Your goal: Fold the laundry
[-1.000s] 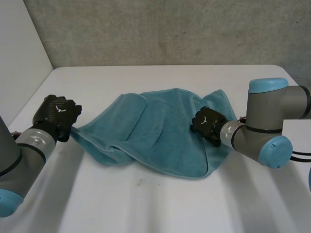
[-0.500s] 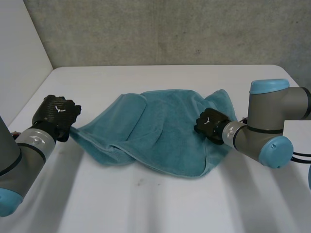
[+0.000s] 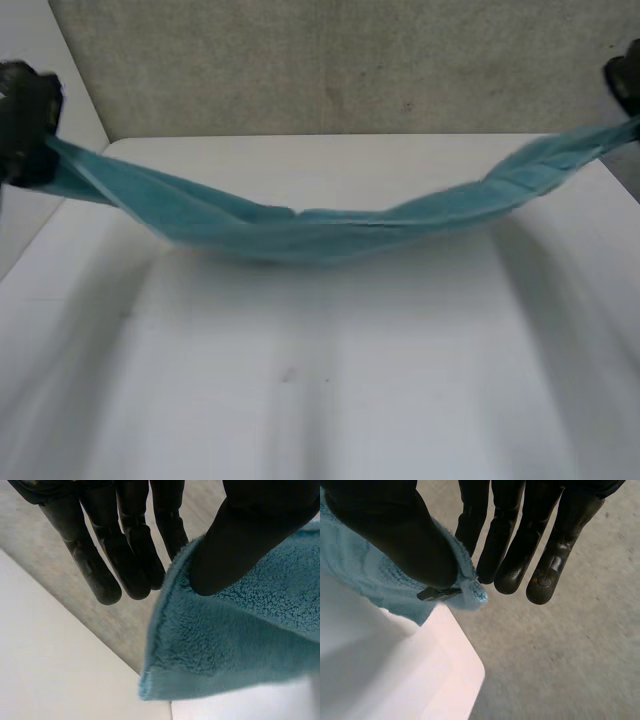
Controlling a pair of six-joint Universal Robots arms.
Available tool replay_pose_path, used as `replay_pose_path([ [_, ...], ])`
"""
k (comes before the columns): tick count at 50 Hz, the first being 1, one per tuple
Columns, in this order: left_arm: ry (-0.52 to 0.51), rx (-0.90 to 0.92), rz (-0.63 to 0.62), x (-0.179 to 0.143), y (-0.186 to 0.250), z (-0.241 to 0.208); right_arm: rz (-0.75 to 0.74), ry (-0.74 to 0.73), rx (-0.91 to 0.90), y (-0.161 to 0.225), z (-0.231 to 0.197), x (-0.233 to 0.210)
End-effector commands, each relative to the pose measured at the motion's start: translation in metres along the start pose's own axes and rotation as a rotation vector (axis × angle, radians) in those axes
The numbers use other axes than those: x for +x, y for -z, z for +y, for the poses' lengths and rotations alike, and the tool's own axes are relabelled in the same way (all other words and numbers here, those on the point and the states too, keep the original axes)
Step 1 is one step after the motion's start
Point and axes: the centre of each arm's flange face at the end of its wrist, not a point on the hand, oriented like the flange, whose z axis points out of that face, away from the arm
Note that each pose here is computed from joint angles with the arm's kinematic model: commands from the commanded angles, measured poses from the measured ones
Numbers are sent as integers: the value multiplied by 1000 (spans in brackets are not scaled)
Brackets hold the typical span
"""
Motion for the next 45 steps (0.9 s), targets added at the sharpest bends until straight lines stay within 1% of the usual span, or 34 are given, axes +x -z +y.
replay_pose_path([
  [1, 59, -94, 90, 4, 10, 1, -113, -20, -137, 17, 15, -10],
  [2, 67, -141, 127, 11, 9, 13, -144, -16, -167, 17, 23, -17],
  [5, 72, -230, 177, 23, 1, 39, -196, 0, -226, 8, 40, -30],
  [6, 68, -287, 204, 30, -4, 56, -236, 17, -266, -1, 52, -39],
  [9, 41, -371, 254, 41, -8, 79, -296, 40, -310, -14, 68, -54],
  [10, 9, -419, 293, 50, -11, 94, -318, 56, -344, -23, 77, -62],
  [13, -60, -468, 342, 59, -16, 113, -329, 77, -389, -35, 87, -72],
  [14, -112, -478, 368, 65, -23, 120, -330, 98, -417, -44, 93, -79],
  [16, -132, -480, 373, 67, -27, 123, -320, 116, -430, -54, 96, -83],
  [18, -183, -464, 344, 69, -50, 127, -298, 135, -422, -71, 95, -87],
  [21, -190, -418, 296, 65, -73, 120, -247, 143, -371, -89, 85, -80],
  [23, -199, -323, 248, 60, -98, 100, -151, 137, -282, -109, 65, -64],
  [24, -200, -281, 230, 58, -106, 91, -107, 137, -235, -116, 54, -57],
  [25, -200, -281, 230, 58, -106, 90, -56, 136, -177, -121, 40, -48],
  [26, -199, -129, 149, 46, -130, 53, 67, 118, -44, -131, 10, -29],
  [28, -177, 9, 79, 36, -144, 21, 213, 74, 100, -134, -22, -3],
  [29, -156, 84, 42, 32, -150, 4, 282, 47, 176, -133, -39, 9],
  [30, -97, 231, -41, 18, -158, -25, 341, 18, 240, -132, -51, 19],
  [32, -24, 370, -115, 1, -160, -55, 461, -59, 364, -130, -71, 38],
  [33, 14, 435, -143, -7, -159, -67, 486, -82, 399, -128, -76, 42],
  [34, 78, 534, -179, -19, -157, -85, 518, -109, 442, -122, -85, 49],
  [36, 126, 589, -198, -26, -155, -93, 516, -120, 456, -114, -88, 50],
  [37, 138, 583, -199, -26, -155, -91, 507, -120, 447, -110, -87, 50],
  [39, 149, 522, -189, -25, -156, -77, 495, -118, 439, -106, -86, 48],
  [41, 152, 475, -173, -22, -156, -65, 419, -109, 389, -98, -70, 32],
  [43, 160, 427, -146, -14, -156, -51, 369, -104, 365, -101, -60, 19],
  [44, 160, 427, -146, -14, -156, -51, 346, -103, 353, -103, -55, 14],
  [45, 171, 382, -123, -7, -154, -36, 324, -103, 341, -104, -50, 8],
])
